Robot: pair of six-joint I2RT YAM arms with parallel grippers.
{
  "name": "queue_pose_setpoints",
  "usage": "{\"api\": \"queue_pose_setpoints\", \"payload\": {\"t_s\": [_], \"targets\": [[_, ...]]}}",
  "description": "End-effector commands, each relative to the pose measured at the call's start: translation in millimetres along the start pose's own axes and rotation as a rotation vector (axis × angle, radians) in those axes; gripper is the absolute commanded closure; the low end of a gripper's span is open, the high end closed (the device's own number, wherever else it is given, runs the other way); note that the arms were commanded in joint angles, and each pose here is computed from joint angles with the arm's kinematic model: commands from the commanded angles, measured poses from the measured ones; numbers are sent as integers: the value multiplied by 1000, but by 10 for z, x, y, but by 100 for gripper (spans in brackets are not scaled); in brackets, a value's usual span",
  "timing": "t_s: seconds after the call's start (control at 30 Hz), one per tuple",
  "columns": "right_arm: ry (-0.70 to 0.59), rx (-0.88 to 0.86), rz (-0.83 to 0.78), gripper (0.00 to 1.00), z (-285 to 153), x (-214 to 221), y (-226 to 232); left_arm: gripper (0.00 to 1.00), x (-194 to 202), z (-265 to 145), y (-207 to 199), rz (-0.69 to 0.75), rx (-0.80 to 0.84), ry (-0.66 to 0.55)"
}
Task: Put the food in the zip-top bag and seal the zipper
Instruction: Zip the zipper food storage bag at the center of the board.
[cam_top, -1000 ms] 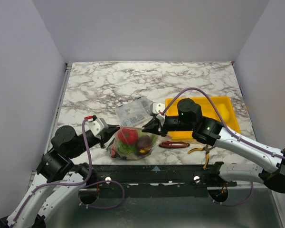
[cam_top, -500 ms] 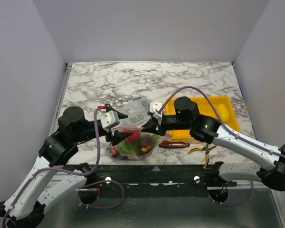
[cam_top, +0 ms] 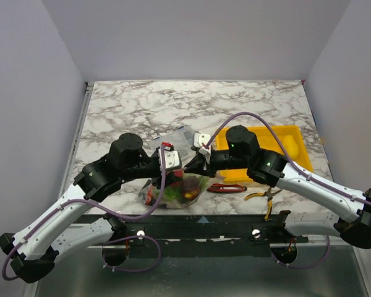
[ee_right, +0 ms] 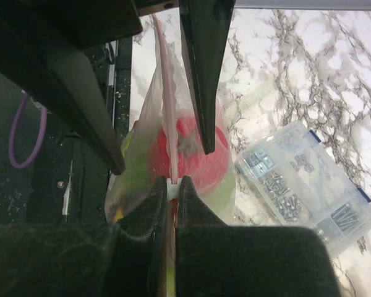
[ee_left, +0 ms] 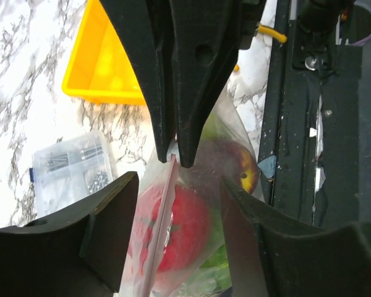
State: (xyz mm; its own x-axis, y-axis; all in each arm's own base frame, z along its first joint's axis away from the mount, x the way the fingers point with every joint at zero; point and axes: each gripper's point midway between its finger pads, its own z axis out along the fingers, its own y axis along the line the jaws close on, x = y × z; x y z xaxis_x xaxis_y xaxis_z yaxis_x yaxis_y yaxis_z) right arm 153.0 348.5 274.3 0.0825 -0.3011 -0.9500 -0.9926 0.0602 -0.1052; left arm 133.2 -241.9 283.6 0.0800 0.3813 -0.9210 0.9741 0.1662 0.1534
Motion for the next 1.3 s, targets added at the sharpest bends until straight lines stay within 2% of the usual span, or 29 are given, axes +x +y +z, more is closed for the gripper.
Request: {"api": "queue_pose_setpoints", "payload": {"t_s": [0.0,0.17,0.37,0.53,0.73,0.9,1.03,1.17,1.27], "targets": [[-55,10,-43,100,-60,-248,-51,46,-36,-9,135,53,-51,30],[-73,4,-47,100,-78,-304,-35,52,-27,30,159,70,-45,46],[-73,12,-49,100,-95,-320,-45,82,12,60,146,62,-33,56],[-61,31,-39,100,-128,-263,-50,100,63,-7,153,63,-64,66],[-5,109,-8,100,-214,17,-91,100,-3,-239,157,98,-135,29],[41,212,19,100,-434,234,-125,100,57,-402,70,86,-143,45],[8,263,39,100,-676,267,-50,100,96,-486,34,78,-162,36],[41,322,53,100,-848,390,-51,100,103,-540,16,82,-173,29],[3,303,50,100,-877,298,2,100,77,-554,1,79,-170,17]]}}
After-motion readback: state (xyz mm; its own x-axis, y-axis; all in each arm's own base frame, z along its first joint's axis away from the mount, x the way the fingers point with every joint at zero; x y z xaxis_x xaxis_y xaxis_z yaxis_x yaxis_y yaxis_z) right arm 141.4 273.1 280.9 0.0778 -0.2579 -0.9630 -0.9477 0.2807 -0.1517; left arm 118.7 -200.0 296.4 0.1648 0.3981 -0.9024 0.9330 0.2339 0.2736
